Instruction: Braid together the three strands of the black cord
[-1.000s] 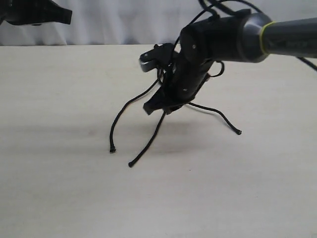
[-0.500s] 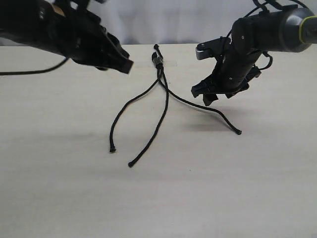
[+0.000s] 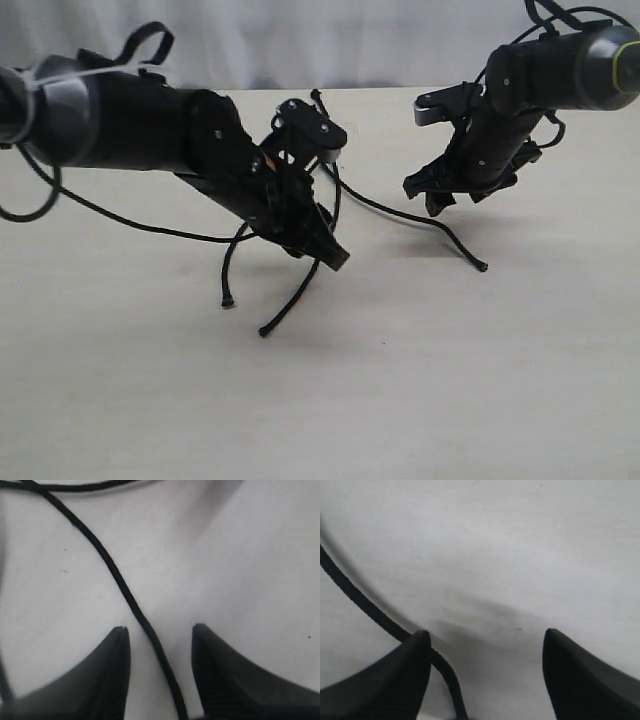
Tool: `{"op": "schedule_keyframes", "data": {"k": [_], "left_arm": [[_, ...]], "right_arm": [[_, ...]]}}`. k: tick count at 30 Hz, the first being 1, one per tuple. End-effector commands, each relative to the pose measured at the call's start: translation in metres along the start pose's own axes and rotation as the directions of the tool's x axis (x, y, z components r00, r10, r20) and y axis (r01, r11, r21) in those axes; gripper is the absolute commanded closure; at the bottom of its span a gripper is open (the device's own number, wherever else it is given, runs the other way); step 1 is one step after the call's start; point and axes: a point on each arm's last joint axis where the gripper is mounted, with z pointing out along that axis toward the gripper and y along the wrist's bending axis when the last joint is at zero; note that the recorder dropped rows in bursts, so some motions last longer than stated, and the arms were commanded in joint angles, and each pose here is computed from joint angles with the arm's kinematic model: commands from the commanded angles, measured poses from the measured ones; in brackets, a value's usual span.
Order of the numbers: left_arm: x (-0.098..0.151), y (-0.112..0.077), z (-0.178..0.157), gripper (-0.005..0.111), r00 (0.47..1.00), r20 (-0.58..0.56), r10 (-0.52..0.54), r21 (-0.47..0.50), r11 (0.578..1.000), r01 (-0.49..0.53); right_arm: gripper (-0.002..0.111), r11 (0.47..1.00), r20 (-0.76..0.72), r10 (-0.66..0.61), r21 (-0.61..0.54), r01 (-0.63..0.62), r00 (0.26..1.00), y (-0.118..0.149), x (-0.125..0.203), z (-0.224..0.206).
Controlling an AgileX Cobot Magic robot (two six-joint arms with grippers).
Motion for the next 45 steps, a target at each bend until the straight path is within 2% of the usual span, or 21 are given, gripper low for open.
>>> {"op": "schedule_keyframes", "data": {"k": [1, 9, 18, 26, 32, 37, 38, 39, 41, 44, 45], "left_arm": [[-0.002, 0.001, 0.026, 0.068, 0.997, -0.07, 0.012, 0.029, 1.0, -0.01], [0.002, 0.006, 0.048, 0.068, 0.992, -0.108, 0.069, 0.009, 0.998, -0.068], [-0.002, -0.009, 0.052, 0.068, 0.99, -0.071, 0.123, 0.004, 0.992, -0.123], [0.004, -0.006, 0.06, 0.068, 0.983, -0.104, 0.15, -0.006, 0.988, -0.151], [0.001, -0.005, 0.059, 0.068, 0.992, -0.074, 0.099, -0.025, 0.995, -0.101], [-0.01, -0.002, 0.04, 0.068, 0.995, -0.031, 0.1, -0.037, 0.994, -0.101], [-0.011, 0.003, 0.036, 0.068, 0.999, -0.021, 0.045, -0.046, 0.998, -0.046], [-0.011, 0.006, 0.036, 0.068, 0.999, -0.014, 0.033, -0.052, 0.998, -0.034], [-0.005, 0.014, 0.044, 0.068, 0.999, -0.04, 0.012, -0.056, 0.998, -0.014], [0.006, 0.013, 0.062, 0.069, 0.996, -0.085, 0.021, -0.047, 0.999, -0.025], [0.006, 0.011, 0.063, 0.074, 0.996, -0.09, 0.024, -0.044, 0.999, -0.028]], "right_arm": [[0.047, 1.0, 0.008, -0.007, 0.004, 0.007, 1.0, -0.003, 0.0, -0.001], [0.047, 1.0, 0.008, -0.011, 0.004, 0.011, 1.0, -0.003, 0.0, -0.001], [0.047, 1.0, 0.008, -0.011, 0.004, 0.011, 1.0, -0.003, 0.0, -0.001], [0.047, 1.0, 0.008, -0.005, -0.002, 0.005, 1.0, -0.002, 0.0, -0.001], [0.047, 1.0, 0.008, -0.009, -0.002, 0.009, 1.0, -0.002, 0.0, -0.001], [0.047, 1.0, 0.008, -0.014, -0.003, 0.014, 1.0, -0.002, 0.0, -0.001], [0.047, 1.0, 0.008, -0.014, -0.003, 0.014, 1.0, -0.002, 0.0, -0.001], [0.047, 1.0, 0.008, -0.014, -0.003, 0.014, 1.0, -0.002, 0.0, -0.001], [0.047, 1.0, 0.008, -0.014, -0.003, 0.014, 1.0, -0.002, 0.0, -0.001], [0.047, 1.0, 0.01, -0.014, -0.003, 0.014, 1.0, -0.002, -0.001, -0.001], [0.047, 1.0, 0.01, -0.014, -0.003, 0.014, 1.0, -0.002, -0.001, -0.001]]}}
